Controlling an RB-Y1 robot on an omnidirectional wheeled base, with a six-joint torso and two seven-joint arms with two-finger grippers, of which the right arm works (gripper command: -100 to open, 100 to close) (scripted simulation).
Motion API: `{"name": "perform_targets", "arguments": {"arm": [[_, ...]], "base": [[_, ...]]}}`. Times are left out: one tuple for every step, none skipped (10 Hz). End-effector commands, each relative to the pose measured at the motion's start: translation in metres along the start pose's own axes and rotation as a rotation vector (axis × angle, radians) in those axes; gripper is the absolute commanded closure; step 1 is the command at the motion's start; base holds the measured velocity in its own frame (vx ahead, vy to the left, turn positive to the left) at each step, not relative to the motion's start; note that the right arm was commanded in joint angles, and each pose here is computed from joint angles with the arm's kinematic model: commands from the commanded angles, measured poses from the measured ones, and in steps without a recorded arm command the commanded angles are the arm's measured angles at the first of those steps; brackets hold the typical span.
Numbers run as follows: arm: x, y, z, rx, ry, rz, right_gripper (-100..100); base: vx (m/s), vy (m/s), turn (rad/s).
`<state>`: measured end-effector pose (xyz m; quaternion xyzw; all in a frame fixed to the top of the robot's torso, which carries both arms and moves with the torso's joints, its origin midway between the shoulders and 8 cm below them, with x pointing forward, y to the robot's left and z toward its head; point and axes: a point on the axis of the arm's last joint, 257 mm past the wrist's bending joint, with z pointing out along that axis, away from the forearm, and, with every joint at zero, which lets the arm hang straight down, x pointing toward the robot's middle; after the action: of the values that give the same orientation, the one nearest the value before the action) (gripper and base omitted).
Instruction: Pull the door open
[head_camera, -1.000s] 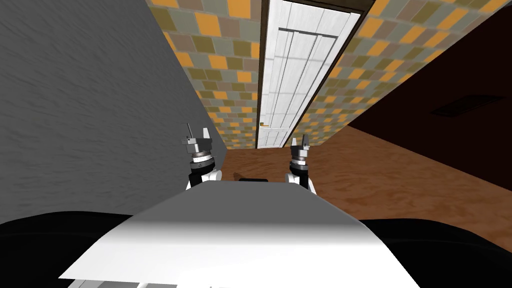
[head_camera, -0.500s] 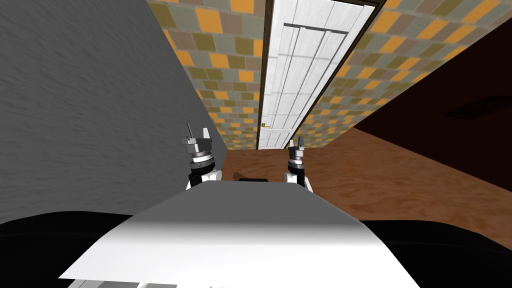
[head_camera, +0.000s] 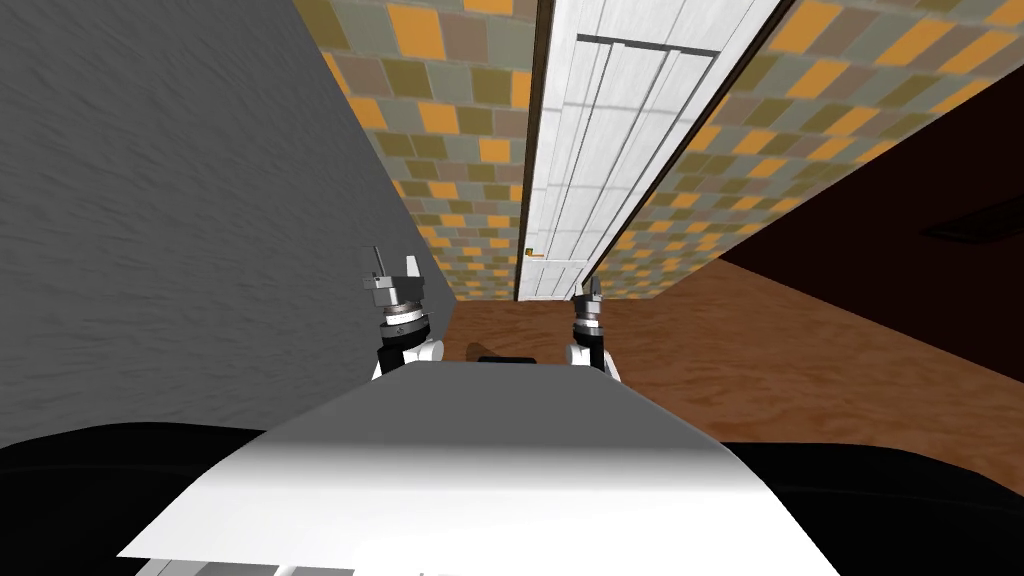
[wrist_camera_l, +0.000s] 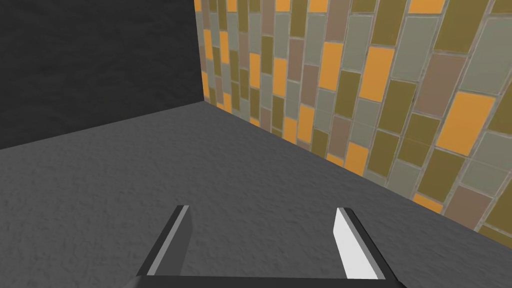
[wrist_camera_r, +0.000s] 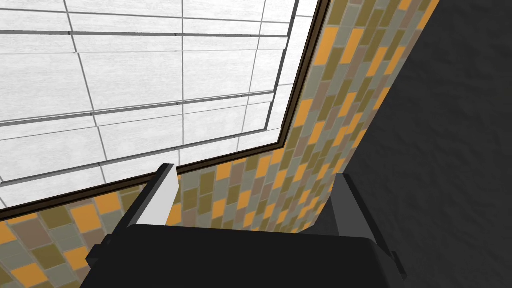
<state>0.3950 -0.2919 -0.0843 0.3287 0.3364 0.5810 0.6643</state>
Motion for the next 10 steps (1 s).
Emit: {"name": "perform_targets", "arguments": {"arm": [[0.000, -0.015, -0.0011, 0.021, -0.001, 0.003, -100], [0.000, -0.021, -0.0006, 0.027, -0.001, 0.006, -100], [-0.001, -0.030, -0.0012, 0.039, -0.002, 0.008, -100], [-0.001, -0.035, -0.0034, 0.050, -0.003, 0.008, -100], [-0.002, -0.045, -0.0048, 0.065, -0.004, 0.010, -100], [-0.002, -0.052, -0.0046, 0.073, -0.005, 0.012, -100], [-0.003, -0.055, -0.0063, 0.080, -0.006, 0.012, -100], [-0.003, -0.065, -0.0078, 0.096, -0.007, 0.014, -100], [-0.004, -0.072, -0.0079, 0.104, -0.009, 0.016, -100], [-0.005, -0.081, -0.0087, 0.116, -0.010, 0.018, -100]], "base": [[0.077, -0.008, 0.065], [0.089, -0.005, 0.074], [0.096, 0.009, 0.063], [0.069, 0.002, 0.012], [0.058, -0.013, 0.039], [0.078, -0.018, 0.071], [0.057, -0.004, 0.027], [0.059, 0.000, 0.034], [0.079, -0.008, 0.076], [0.085, -0.002, 0.086]]}}
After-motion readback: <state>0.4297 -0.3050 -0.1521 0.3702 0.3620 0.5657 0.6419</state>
